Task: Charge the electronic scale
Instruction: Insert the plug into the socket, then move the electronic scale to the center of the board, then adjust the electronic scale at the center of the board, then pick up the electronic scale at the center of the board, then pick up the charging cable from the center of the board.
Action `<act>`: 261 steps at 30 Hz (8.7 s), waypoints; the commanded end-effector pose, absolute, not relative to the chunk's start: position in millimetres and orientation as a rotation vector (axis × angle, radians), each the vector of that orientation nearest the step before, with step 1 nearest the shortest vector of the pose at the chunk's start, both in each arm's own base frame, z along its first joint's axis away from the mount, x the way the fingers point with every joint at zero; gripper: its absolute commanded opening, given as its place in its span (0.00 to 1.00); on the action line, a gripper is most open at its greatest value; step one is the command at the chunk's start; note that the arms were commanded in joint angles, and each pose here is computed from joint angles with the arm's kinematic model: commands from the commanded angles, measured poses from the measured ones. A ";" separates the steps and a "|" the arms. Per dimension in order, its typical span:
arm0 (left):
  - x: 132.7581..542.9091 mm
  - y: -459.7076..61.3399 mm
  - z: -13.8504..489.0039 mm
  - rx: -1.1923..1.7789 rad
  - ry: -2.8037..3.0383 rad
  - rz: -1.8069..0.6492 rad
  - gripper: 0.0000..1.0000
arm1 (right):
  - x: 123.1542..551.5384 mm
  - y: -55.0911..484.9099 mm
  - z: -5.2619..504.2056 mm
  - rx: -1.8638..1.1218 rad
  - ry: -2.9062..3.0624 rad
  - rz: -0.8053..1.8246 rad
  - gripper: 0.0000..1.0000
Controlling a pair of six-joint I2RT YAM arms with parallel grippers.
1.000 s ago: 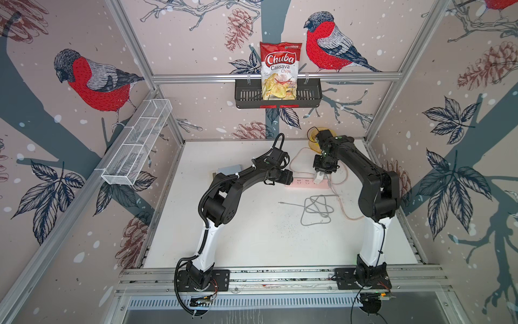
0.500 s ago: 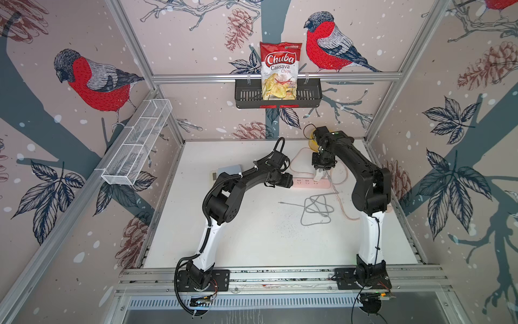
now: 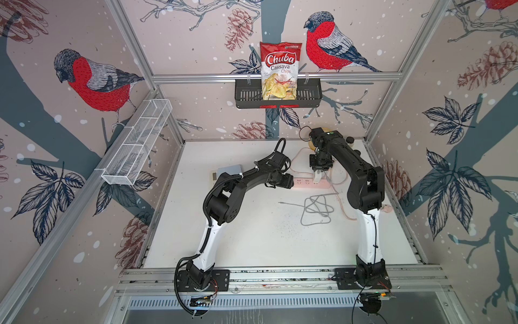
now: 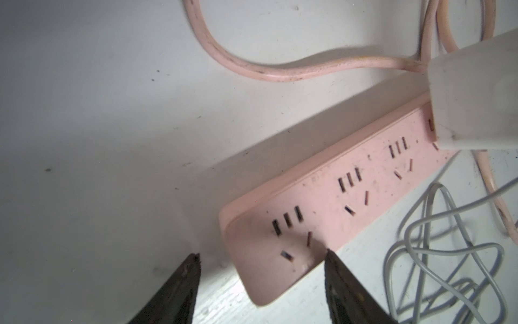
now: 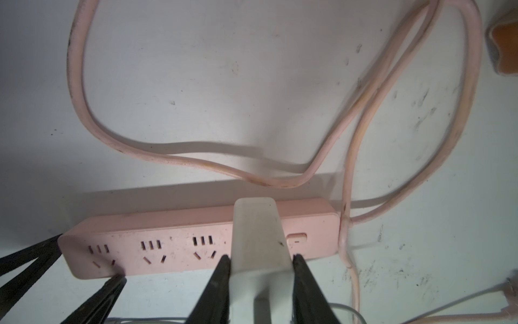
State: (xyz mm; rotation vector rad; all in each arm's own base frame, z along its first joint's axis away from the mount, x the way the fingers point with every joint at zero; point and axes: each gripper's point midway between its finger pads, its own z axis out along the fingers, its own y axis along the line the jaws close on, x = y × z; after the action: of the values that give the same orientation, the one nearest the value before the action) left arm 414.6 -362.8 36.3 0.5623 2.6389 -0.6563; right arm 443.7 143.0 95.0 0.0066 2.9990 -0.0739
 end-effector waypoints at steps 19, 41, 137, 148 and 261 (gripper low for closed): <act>397.3 -364.8 23.2 0.506 2.694 -0.695 0.66 | 392.1 146.6 55.1 0.094 3.002 -0.138 0.00; 432.9 -319.1 120.3 0.474 2.490 -0.544 0.79 | 437.5 163.5 233.0 0.063 2.497 0.110 0.66; 245.0 -115.8 56.9 -0.533 2.621 -0.888 0.64 | 365.1 369.2 91.8 -0.503 2.739 0.733 0.59; 215.6 -195.6 50.5 -0.454 2.601 -1.018 0.34 | 419.6 394.8 92.4 -0.549 2.688 0.697 0.54; 336.1 -133.6 139.3 -0.087 2.515 -1.258 0.21 | 296.7 299.7 78.1 -1.071 2.370 0.163 0.47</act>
State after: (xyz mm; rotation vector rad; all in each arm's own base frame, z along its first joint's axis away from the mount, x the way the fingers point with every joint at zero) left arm 347.4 -139.0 137.6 -0.1362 2.4926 -1.2848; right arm 299.1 322.9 98.8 -0.8656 2.4169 0.4685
